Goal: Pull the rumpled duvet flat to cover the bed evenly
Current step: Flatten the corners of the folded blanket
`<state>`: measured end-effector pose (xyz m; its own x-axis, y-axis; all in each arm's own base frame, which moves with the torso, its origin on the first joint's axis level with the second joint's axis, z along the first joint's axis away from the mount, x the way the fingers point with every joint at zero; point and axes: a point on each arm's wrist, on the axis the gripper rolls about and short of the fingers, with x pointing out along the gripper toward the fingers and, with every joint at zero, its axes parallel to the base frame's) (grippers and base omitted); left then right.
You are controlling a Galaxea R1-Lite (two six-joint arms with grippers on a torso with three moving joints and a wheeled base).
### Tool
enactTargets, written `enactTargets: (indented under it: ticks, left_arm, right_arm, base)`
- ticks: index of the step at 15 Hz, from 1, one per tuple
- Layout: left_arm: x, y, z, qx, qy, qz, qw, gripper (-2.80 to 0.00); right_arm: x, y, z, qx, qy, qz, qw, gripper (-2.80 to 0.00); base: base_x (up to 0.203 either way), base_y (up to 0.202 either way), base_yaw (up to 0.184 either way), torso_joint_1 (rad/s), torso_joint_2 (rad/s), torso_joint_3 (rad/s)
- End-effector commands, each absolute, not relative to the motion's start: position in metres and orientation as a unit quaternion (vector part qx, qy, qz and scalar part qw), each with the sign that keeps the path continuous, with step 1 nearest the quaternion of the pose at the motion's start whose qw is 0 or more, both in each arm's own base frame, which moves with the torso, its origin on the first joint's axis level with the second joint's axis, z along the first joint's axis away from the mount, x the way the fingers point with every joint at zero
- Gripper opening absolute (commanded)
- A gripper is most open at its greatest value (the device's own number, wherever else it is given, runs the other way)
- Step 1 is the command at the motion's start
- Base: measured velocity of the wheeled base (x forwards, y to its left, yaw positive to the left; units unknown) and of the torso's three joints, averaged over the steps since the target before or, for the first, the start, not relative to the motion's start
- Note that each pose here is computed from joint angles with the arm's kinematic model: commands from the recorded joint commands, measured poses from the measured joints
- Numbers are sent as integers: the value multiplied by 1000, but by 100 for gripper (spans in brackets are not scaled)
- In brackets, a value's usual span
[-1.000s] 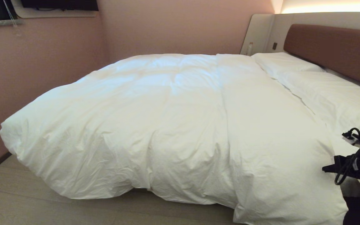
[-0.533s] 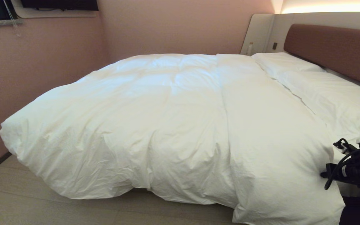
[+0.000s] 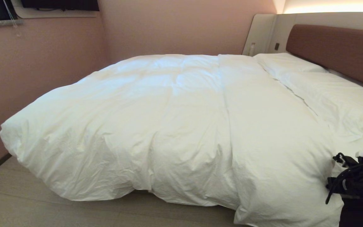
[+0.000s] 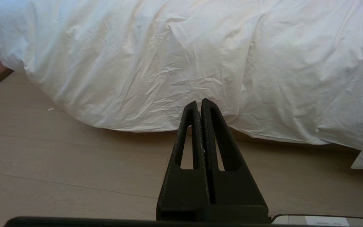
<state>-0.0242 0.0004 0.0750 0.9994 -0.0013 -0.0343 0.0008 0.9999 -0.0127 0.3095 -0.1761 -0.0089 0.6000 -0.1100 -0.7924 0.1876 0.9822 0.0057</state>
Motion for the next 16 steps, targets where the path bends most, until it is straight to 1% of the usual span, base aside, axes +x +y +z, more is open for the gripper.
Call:
enactTargets:
  ticks: [1, 3, 6, 11, 16]
  left_arm:
    - [-24, 0, 75, -7, 18, -1, 1000, -280]
    - [-24, 0, 75, -7, 17, -1, 1000, -280]
    - [-24, 0, 75, -7, 18, -1, 1000, -280]
    - [-24, 0, 75, -7, 17, -1, 1000, -280]
    - [-24, 0, 75, -7, 18, -1, 1000, -280]
  right_arm:
    - [308, -177, -21, 11, 418, -78, 905, -280]
    - [304, -174, -31, 5, 414, -73, 907, -280]
    - [298, -170, -37, 4, 418, -53, 907, -280]
    - [295, -168, -56, -14, 443, -35, 896, -280]
    - [280, -173, -57, -20, 460, -50, 886, -280]
  base:
    - [0, 0, 0, 0, 0, 0]
    - [0, 0, 0, 0, 0, 0]
    - [0, 0, 0, 0, 0, 0]
    - [0, 0, 0, 0, 0, 0]
    - [0, 0, 0, 0, 0, 0]
